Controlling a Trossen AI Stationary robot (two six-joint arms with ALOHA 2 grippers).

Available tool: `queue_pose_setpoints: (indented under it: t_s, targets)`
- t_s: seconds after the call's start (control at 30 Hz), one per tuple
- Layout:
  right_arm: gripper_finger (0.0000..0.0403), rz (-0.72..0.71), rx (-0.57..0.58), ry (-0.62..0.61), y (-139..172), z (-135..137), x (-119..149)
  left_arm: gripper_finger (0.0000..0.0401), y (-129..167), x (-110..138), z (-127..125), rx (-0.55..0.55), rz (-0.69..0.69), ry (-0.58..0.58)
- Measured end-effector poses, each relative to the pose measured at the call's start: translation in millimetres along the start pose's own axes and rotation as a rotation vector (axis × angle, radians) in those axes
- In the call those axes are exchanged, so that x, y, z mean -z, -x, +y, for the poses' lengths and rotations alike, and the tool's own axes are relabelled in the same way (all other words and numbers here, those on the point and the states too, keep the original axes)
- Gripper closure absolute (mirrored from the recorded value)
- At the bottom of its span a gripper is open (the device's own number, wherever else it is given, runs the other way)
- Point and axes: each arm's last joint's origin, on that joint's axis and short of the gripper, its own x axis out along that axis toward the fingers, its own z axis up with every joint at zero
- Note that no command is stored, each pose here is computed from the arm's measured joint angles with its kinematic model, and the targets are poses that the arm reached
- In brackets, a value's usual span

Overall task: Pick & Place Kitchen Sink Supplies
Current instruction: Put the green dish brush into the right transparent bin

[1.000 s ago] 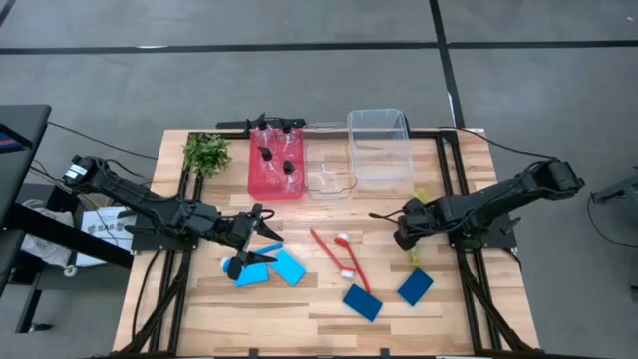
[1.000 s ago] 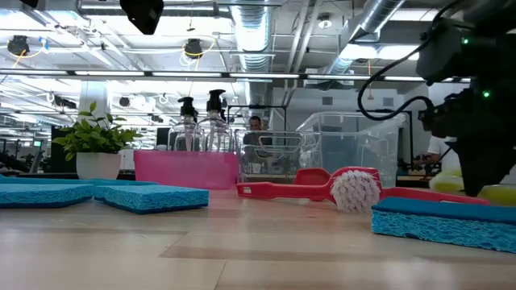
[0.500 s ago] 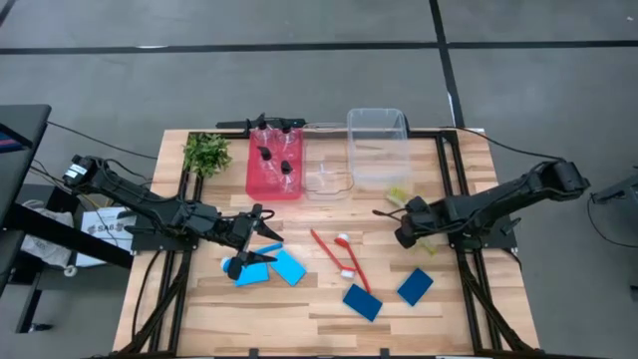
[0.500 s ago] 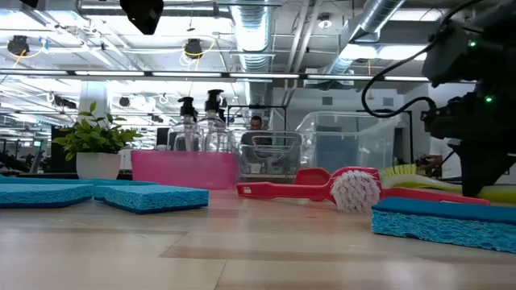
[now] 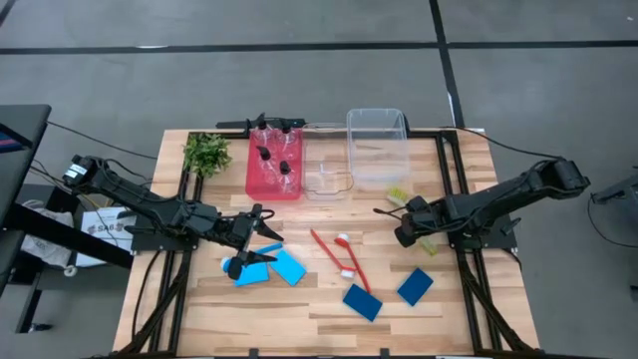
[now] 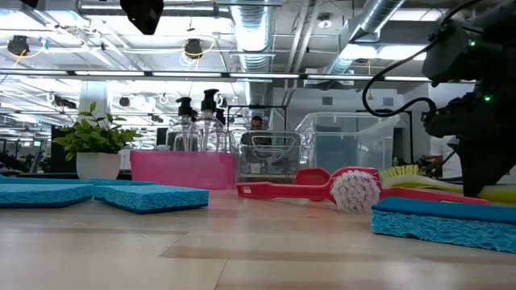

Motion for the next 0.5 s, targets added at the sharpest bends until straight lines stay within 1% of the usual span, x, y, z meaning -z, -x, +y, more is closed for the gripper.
queue_pose_setpoints:
  t_s: [0.27,0.43,0.5]
  targets:
    - [0.0350,0.060,-0.025,0.000,1,2,3,0.0151,0,0,0,0.000,0.000,0.000]
    - [0.0353,0.114,-0.055,0.012,7,8,10,0.0151,0,0,0,0.000,0.000,0.000]
    - [0.0354,0.113,-0.066,0.023,10,11,12,0.0151,0,0,0,0.000,0.000,0.000]
